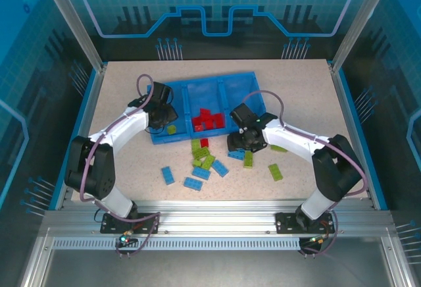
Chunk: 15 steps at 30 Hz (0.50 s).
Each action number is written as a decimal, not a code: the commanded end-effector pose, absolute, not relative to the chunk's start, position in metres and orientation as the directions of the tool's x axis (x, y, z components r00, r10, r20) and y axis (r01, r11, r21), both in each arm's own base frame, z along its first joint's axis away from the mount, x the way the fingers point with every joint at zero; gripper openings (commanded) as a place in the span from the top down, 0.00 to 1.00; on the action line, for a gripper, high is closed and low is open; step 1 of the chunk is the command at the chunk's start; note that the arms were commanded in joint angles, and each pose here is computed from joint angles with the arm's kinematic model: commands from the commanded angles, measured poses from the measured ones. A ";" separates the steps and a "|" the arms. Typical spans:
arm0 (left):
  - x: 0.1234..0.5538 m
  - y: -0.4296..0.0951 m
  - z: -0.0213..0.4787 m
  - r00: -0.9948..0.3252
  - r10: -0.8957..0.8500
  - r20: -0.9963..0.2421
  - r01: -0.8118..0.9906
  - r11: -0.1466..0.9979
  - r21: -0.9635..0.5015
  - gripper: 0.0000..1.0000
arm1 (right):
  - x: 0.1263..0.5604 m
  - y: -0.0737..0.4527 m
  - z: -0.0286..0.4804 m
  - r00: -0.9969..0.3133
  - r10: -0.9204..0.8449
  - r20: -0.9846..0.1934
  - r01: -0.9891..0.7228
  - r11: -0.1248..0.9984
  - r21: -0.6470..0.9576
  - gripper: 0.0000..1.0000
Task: Sort the legos into containers by color
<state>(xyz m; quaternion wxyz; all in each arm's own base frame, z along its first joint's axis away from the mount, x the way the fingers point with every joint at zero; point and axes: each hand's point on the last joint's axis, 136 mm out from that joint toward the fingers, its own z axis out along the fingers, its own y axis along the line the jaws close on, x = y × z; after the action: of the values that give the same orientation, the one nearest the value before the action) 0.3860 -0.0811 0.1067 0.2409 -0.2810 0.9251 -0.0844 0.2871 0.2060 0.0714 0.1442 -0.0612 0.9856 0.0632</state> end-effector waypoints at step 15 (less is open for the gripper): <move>0.362 -0.083 0.122 -0.724 -0.548 -0.418 -0.421 0.832 -0.362 0.01 | 0.266 0.191 0.063 -0.963 -0.129 -0.236 -0.140 0.990 0.031 0.26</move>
<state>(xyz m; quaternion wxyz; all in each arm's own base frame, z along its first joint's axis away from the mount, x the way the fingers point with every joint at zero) 0.3738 -0.0878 0.1248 0.2646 -0.2711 0.9166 -0.1281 0.2776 0.2055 0.0637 0.1284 -0.0885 0.9867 0.0459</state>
